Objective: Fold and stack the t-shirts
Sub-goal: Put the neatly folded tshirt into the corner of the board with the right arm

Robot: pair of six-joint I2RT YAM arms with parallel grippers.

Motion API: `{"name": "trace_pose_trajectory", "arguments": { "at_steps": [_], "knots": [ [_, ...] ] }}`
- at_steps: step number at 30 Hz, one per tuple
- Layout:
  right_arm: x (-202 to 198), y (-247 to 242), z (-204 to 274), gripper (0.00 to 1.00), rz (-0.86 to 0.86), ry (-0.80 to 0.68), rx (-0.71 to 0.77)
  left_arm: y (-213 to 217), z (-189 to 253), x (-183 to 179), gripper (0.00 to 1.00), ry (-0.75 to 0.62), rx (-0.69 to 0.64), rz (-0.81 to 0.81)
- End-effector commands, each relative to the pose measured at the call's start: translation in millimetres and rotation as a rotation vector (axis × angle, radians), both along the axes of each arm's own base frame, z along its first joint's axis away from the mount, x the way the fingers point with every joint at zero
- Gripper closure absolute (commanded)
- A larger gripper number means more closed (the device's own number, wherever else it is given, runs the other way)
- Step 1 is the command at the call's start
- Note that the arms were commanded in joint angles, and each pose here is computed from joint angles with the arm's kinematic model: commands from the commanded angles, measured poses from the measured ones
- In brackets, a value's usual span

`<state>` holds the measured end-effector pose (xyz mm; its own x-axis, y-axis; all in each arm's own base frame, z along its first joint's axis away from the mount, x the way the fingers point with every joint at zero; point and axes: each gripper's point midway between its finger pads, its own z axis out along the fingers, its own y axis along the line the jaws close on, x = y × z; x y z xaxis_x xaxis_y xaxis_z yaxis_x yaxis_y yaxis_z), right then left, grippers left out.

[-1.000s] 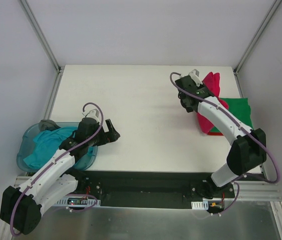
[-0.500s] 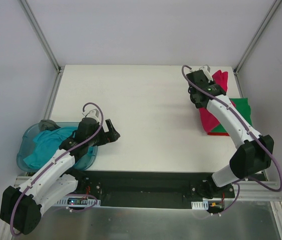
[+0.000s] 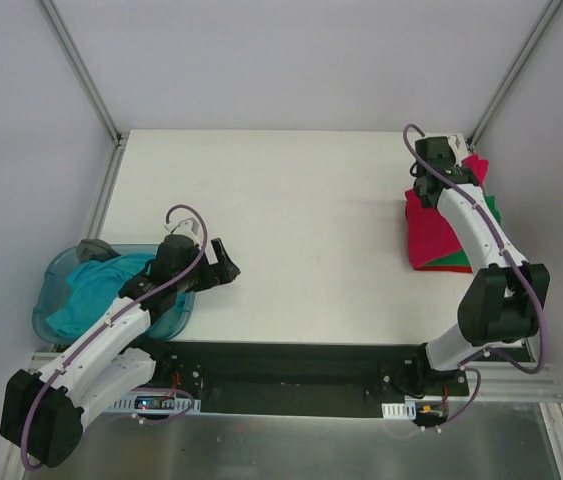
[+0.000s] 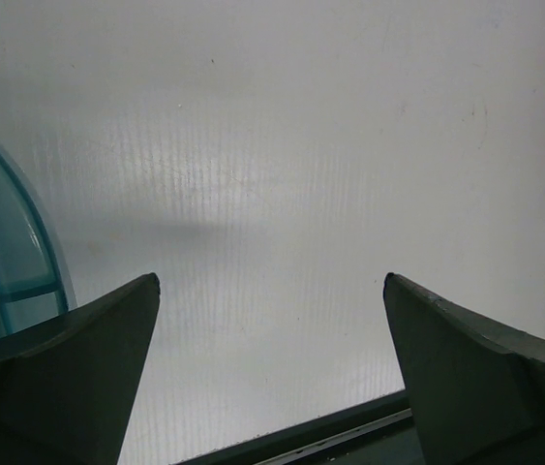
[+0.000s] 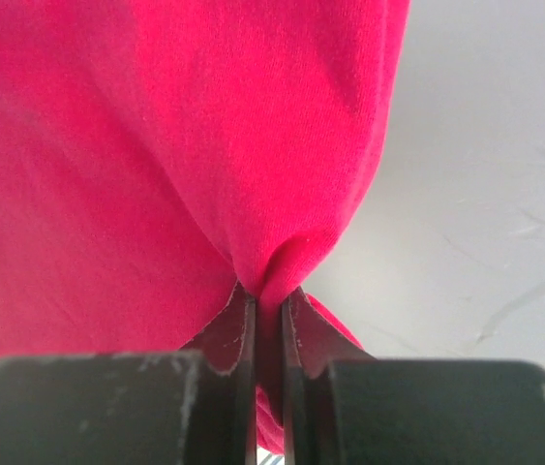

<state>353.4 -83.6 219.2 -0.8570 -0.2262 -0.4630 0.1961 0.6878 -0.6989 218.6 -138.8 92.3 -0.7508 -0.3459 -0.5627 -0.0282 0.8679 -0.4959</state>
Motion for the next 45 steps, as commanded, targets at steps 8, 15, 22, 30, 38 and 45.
{"name": "trace_pose_trajectory", "arguments": {
  "at_steps": [8,15,22,30,38,45],
  "knots": [
    [20,-50,-31,1.00,-0.117,-0.089,0.106,3,-1,1,0.01,0.009,0.034,-0.006],
    [18,-72,-58,1.00,-0.188,-0.071,0.134,3,-1,1,0.01,0.011,0.034,-0.008],
    [21,-86,-84,0.96,-0.244,-0.067,0.183,3,1,1,0.01,0.002,0.035,-0.008],
    [12,-107,-99,0.03,-0.377,-0.068,0.174,3,0,2,0.01,0.004,0.038,-0.010],
    [19,-87,-77,0.04,-0.365,-0.171,0.326,3,1,1,0.01,0.003,0.036,-0.012],
    [16,-54,-75,0.04,-0.405,-0.365,0.702,2,1,1,0.01,0.002,0.031,-0.011]
  ]
}}
